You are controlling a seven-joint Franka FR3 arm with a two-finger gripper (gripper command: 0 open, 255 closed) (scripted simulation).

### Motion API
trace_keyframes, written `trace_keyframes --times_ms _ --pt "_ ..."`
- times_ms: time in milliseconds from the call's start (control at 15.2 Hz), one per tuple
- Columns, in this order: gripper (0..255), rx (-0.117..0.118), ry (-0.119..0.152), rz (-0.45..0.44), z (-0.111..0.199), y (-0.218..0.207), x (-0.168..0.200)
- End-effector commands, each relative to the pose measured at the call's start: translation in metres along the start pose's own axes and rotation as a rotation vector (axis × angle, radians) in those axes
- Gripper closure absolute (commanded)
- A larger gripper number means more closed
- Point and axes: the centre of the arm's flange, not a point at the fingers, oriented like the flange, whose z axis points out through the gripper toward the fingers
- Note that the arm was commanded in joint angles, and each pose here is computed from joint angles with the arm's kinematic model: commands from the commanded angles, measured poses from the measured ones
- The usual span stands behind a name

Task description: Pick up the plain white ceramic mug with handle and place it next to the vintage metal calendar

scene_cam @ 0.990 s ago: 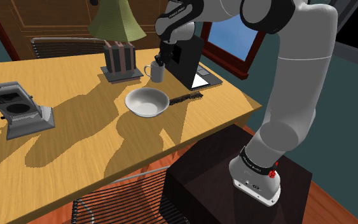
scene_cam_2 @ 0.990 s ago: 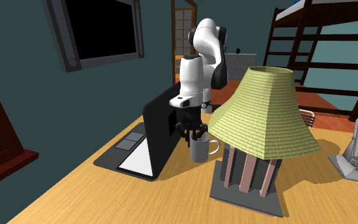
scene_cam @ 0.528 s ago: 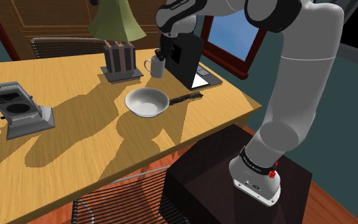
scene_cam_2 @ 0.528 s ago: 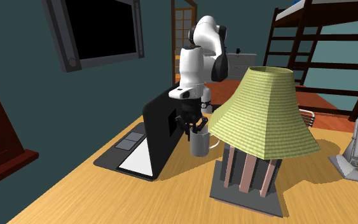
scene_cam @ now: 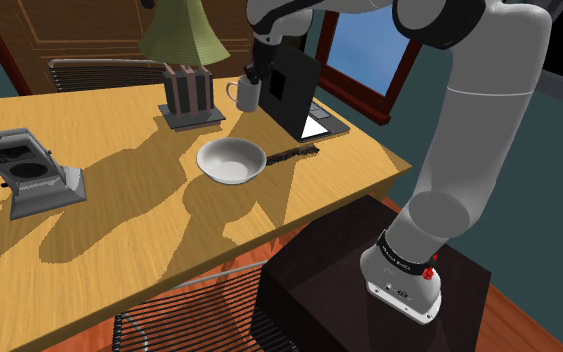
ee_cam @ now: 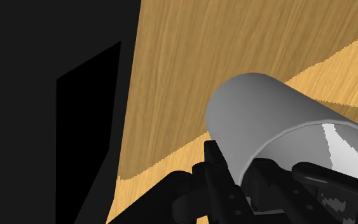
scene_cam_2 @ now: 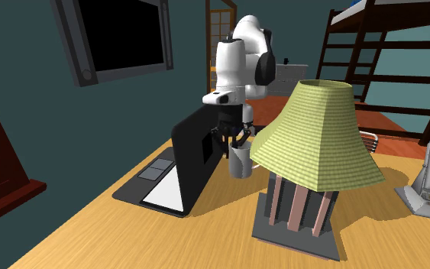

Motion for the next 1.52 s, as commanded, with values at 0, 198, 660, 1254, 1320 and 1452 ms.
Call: trace_keyframes --times_ms 0,198,660,1254,1320,1452 --pt "255 0.0 0.0 0.0 -0.011 0.0 0.002" --pt "255 0.0 0.0 0.0 -0.027 -0.001 0.004" --pt "255 0.0 0.0 0.0 -0.063 -0.002 0.011" --pt "255 0.0 0.0 0.0 -0.11 -0.003 0.019" --pt "255 0.0 0.0 0.0 -0.115 -0.003 0.02" --pt "255 0.0 0.0 0.0 -0.125 -0.003 0.021"
